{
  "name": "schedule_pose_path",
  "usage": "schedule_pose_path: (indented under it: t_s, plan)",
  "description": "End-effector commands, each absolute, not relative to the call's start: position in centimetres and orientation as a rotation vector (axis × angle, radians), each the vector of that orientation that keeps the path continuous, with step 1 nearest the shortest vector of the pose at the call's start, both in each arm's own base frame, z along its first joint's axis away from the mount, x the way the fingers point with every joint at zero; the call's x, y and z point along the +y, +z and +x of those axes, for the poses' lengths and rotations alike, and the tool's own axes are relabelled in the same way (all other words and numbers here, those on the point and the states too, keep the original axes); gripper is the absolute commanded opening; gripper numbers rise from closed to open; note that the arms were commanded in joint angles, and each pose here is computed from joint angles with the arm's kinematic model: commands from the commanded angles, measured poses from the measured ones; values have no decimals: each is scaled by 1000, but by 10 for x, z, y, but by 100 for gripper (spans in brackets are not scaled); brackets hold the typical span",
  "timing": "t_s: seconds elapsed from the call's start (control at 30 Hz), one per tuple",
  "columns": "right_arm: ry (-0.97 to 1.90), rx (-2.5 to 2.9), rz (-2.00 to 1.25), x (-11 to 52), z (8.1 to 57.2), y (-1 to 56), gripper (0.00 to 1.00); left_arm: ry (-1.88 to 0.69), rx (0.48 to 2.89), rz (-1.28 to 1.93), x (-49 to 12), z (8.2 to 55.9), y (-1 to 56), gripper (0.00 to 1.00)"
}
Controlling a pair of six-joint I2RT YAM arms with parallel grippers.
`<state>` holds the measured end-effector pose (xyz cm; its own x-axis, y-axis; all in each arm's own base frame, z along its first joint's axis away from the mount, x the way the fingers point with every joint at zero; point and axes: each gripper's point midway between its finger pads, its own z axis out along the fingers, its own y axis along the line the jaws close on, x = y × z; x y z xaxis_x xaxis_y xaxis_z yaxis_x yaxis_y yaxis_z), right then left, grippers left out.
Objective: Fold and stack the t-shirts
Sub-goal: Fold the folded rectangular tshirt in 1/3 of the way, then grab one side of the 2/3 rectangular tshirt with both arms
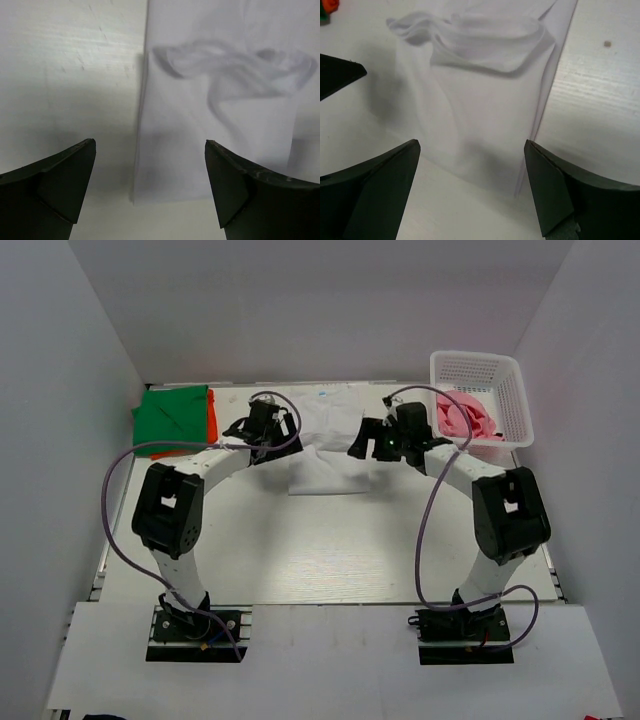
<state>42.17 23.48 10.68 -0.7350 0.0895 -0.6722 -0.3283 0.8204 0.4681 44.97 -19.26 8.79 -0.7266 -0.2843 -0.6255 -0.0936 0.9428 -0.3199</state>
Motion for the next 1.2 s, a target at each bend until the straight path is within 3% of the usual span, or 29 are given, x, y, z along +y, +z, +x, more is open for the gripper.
schedule_pose_path:
  t_s: [0.0,0.33,0.37,0.6,0.77,0.8,0.83,0.9,0.93,0.97,1.03,1.17]
  plan:
    - [833,2301,-175,233,386,100,90,-492,2397,-184,-213,418,98,100]
    - [920,2356,-157,228,341,61,90,-507,2526,-188,-203,357,46,98]
    - [937,2384,-133,229,337,51,89,-495,2524,-210,-201,357,43,87]
    - [970,2409,-78,232,335,36,80,-498,2551,-189,-210,349,28,70]
    - [941,2426,-49,230,342,29,69,-481,2579,-210,-212,346,13,49]
    - [939,2426,-45,230,343,28,62,-453,2593,-217,-210,347,9,45]
    - [939,2430,-35,230,343,28,58,-461,2580,-216,-212,352,14,33]
    - [919,2425,-31,228,345,29,50,-425,2615,-236,-208,348,5,19]
    - [898,2422,-26,225,347,29,37,-435,2605,-249,-210,352,9,13]
    - [895,2420,-32,226,346,29,27,-435,2605,-249,-210,352,9,0]
    - [864,2407,-12,221,351,30,1,-436,2609,-262,-211,352,10,0]
    - [847,2371,-41,221,355,37,0,-473,2582,-243,-216,351,27,0]
